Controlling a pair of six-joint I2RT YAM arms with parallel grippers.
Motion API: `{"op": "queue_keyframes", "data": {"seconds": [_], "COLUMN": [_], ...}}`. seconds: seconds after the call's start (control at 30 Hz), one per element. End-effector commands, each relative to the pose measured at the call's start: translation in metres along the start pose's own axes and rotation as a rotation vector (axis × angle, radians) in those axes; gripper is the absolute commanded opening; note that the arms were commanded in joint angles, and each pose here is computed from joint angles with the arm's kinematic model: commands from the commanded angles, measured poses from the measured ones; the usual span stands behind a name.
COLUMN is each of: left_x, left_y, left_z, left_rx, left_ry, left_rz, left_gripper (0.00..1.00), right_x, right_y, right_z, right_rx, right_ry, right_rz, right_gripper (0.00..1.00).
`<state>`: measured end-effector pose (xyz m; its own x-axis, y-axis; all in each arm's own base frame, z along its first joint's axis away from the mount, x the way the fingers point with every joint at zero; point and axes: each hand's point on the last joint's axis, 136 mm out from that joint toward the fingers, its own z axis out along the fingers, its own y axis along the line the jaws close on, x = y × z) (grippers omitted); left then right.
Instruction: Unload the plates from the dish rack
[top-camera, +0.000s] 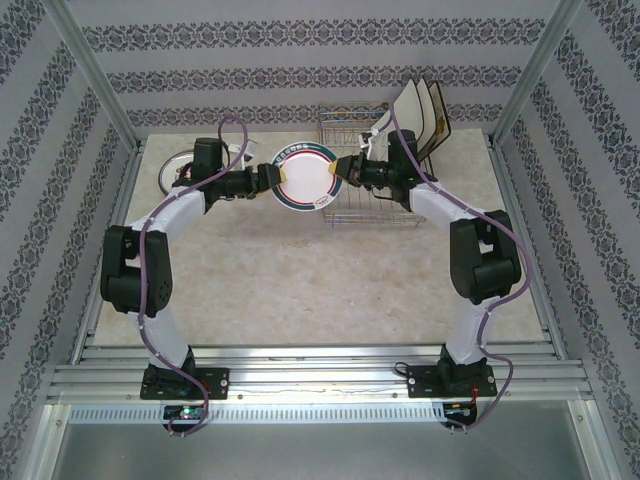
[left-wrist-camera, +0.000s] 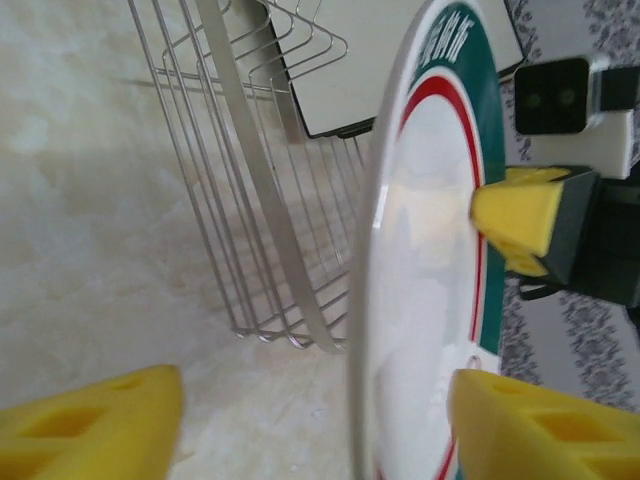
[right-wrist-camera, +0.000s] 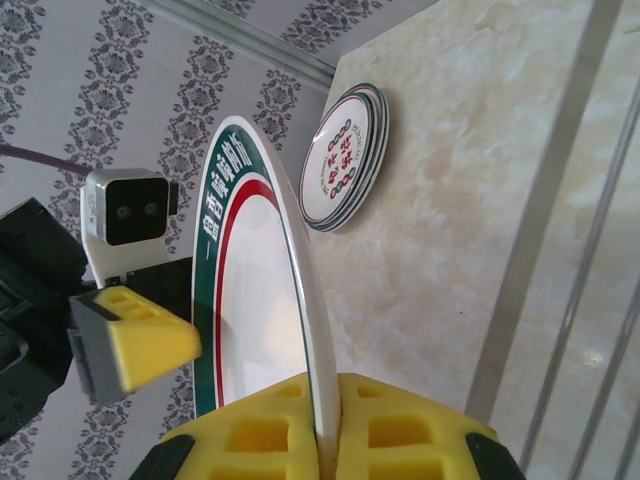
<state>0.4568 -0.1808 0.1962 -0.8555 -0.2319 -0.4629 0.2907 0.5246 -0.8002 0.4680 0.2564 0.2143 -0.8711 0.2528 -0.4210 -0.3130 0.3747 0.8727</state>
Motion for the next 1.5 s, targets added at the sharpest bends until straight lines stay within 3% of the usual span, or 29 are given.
{"op": "queue_keyframes", "data": {"seconds": [0.0, 0.03, 0.1, 0.23, 0.47, 0.6, 0.73, 0.87, 1.1, 1.33, 1.47], "left_x": [-0.008, -0.009, -0.009, -0.011, -0.013, -0.017, -0.022, -0.027, -0.041, -0.054, -0.059], "left_y": [-0.01, -0.008, -0.01, -0.013, -0.014, -0.016, -0.015, -0.014, 0.009, 0.055, 0.082], "left_z": [0.005, 0.006, 0.008, 0.01, 0.011, 0.009, 0.004, -0.005, -0.036, -0.088, -0.119], "left_rx": [0.043, 0.042, 0.056, 0.09, 0.117, 0.142, 0.153, 0.156, 0.096, -0.063, -0.144], "left_ry": [0.001, 0.004, 0.009, 0.006, -0.001, -0.019, -0.036, -0.059, -0.146, -0.312, -0.399], "left_rz": [0.021, 0.013, 0.008, -0.003, -0.011, -0.02, -0.028, -0.035, -0.084, -0.163, -0.205], "left_gripper": [0.45, 0.35, 0.27, 0.0, 0.0, 0.0, 0.0, 0.0, 0.0, 0.0, 0.0], "right_x": [-0.015, -0.015, -0.014, -0.012, -0.012, -0.013, -0.016, -0.021, -0.031, -0.035, -0.034], "right_y": [0.022, 0.023, 0.024, 0.022, 0.017, 0.015, 0.012, 0.004, -0.009, -0.016, -0.035], "right_z": [0.002, 0.003, 0.005, 0.008, 0.008, 0.006, -0.001, -0.013, -0.066, -0.16, -0.213], "right_rx": [-0.051, -0.052, -0.054, -0.048, -0.01, 0.03, 0.079, 0.193, 0.557, 1.037, 1.261], "right_ry": [-0.026, -0.025, -0.018, -0.011, -0.006, 0.001, -0.005, -0.012, -0.022, 0.017, 0.08], "right_rz": [-0.058, -0.06, -0.059, -0.056, -0.055, -0.065, -0.073, -0.094, -0.196, -0.368, -0.371], "right_gripper": [0.0, 0.0, 0.0, 0.0, 0.03, 0.29, 0.68, 0.98, 0.98, 0.98, 0.98]}}
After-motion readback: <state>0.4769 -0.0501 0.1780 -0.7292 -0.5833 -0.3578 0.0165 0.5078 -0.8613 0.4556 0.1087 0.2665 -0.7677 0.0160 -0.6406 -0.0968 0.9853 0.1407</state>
